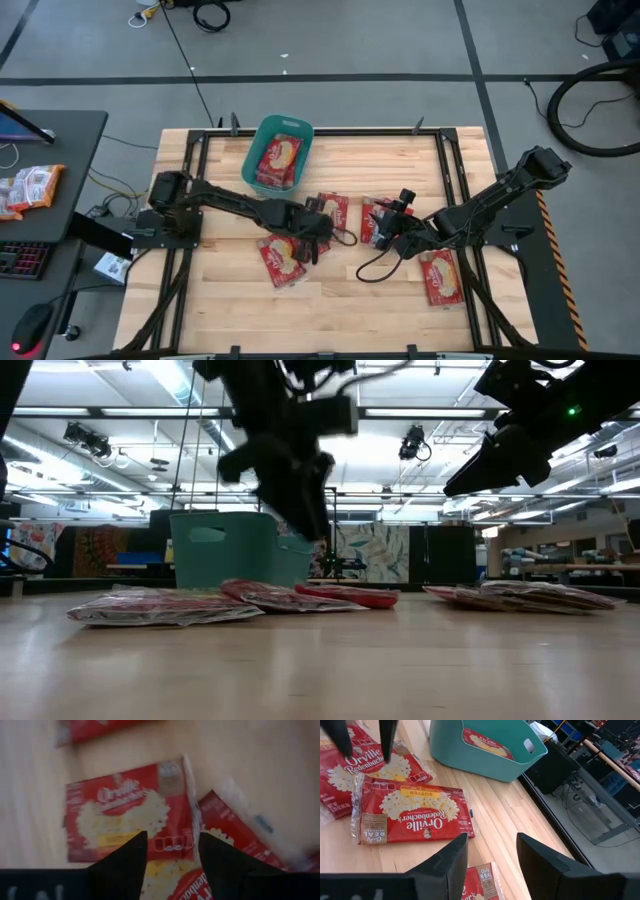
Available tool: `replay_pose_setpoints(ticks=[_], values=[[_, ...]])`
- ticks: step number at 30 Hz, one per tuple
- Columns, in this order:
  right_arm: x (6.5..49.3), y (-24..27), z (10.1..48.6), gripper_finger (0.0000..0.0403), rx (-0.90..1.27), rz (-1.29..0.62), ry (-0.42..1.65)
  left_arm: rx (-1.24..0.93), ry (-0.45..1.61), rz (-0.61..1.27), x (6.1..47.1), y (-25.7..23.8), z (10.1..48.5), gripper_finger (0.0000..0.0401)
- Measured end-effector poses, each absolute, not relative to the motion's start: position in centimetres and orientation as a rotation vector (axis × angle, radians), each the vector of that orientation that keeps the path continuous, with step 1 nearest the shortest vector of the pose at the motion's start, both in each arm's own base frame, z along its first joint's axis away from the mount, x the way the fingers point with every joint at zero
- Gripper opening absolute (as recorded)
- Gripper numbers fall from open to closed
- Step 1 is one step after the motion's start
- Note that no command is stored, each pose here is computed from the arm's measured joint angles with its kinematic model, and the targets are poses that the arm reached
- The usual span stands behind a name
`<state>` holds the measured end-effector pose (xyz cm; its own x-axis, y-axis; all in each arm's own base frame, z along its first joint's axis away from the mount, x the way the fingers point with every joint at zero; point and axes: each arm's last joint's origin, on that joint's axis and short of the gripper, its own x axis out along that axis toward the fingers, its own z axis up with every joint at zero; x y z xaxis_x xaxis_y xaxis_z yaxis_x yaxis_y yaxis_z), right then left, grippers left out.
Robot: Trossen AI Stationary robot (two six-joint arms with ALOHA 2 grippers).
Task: Sort popcorn bags into baskets
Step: Put the red popcorn bag into the green bin
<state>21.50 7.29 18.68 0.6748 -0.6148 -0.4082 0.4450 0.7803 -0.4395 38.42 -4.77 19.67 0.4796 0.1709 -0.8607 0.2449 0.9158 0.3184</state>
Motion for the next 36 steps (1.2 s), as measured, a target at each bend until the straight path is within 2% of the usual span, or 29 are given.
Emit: replay_pose_setpoints(ticks=[5,13,19,27,32,36], values=[[21.5,7.3,18.7,0.0174,-0.316,-0.607,0.569,0.530,1.165,-0.118,38.8,-5.4,16.8,0.0217],[21.5,7.3,18.7,0.0174,-0.313,-0.603,0.569,0.582,1.223,-0.108,39.2,-5.6,14.5,0.0205],[21.5,7.3,18.7,0.0174,-0.312,-0.600,0.570,0.599,1.228,-0.100,39.2,-5.5,14.3,0.0147],[21.6,7.3,18.7,0.0174,-0.300,-0.587,0.574,0.582,1.232,-0.078,39.2,-5.4,14.2,0.0016],[21.6,7.3,18.7,0.0174,-0.299,-0.587,0.573,0.570,1.226,-0.074,39.1,-5.4,14.7,0.0006],[21.6,7.3,18.7,0.0174,-0.300,-0.586,0.574,0.554,1.177,-0.064,38.7,-5.2,16.9,0.0004]])
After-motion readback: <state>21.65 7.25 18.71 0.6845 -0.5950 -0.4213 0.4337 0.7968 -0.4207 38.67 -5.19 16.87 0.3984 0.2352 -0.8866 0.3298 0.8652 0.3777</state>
